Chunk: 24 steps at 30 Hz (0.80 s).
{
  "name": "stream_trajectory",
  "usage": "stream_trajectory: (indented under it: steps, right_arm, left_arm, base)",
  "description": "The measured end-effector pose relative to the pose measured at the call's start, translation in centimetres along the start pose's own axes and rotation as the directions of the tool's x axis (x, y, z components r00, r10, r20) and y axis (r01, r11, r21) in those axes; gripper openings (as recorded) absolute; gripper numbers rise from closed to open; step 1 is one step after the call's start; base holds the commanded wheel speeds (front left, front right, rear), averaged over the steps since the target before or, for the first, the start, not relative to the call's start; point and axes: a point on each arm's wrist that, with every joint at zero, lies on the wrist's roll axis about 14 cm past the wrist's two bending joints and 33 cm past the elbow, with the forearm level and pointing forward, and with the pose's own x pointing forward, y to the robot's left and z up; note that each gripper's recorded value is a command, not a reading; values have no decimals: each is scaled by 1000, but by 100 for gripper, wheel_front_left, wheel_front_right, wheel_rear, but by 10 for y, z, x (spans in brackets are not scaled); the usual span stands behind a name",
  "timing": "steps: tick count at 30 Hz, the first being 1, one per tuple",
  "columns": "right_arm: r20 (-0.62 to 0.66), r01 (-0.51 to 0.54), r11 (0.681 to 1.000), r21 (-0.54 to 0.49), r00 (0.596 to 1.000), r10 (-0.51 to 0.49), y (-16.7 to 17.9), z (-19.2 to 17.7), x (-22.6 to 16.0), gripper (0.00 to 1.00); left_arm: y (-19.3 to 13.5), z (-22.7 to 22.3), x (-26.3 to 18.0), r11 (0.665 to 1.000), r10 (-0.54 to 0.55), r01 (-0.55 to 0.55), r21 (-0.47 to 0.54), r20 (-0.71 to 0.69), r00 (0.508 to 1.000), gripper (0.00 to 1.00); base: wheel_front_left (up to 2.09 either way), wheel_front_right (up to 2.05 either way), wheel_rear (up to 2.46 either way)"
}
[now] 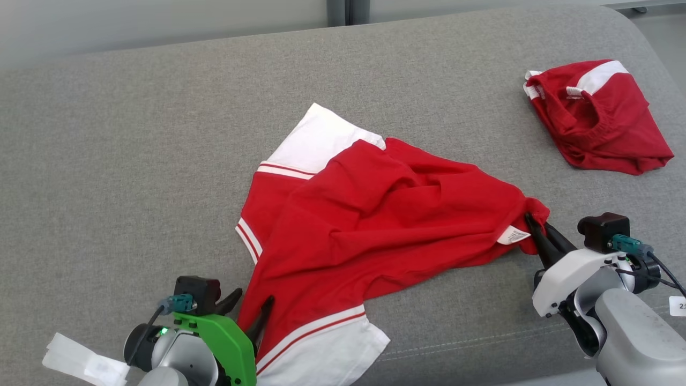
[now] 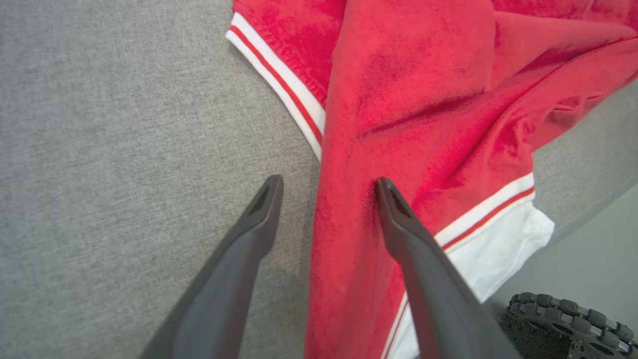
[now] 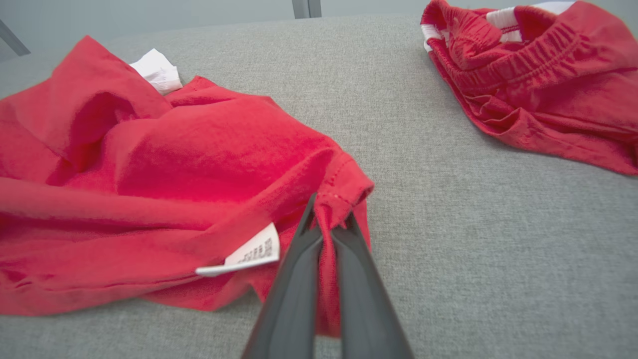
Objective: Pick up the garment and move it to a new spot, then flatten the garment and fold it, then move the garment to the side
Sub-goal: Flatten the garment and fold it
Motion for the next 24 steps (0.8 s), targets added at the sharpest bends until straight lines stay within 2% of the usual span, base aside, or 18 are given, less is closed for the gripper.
stream_trajectory:
  steps: [2, 7, 11, 16, 24]
  right_arm:
    - [-1, -2, 1000, 1, 1000, 2, 1, 0, 0, 0]
    - [0, -9, 1000, 3, 1000, 9, 4, 0, 2, 0]
    - [8, -22, 1000, 2, 1000, 22, 8, 2, 3, 0]
    - [27, -31, 1000, -5, 999, 31, 13, 10, 5, 0]
    - [106, -41, 999, -21, 993, 43, 17, 43, 18, 0]
  left_arm:
    - [-1, -1, 1, 1000, -4, 4, -4, 0, 1000, 0]
    - [-3, 13, 5, 1000, -19, 18, 15, 46, 999, 0]
    - [2, 53, 13, 994, -21, 6, 107, 143, 989, 0]
    - [5, 96, 22, 971, -33, -21, 240, 217, 976, 0]
    - [10, 127, 45, 945, -26, -47, 324, 215, 976, 0]
  base:
    - [0, 0, 0]
    - [0, 0, 0]
    - [0, 0, 0]
    - [0, 0, 0]
    - [0, 0, 0]
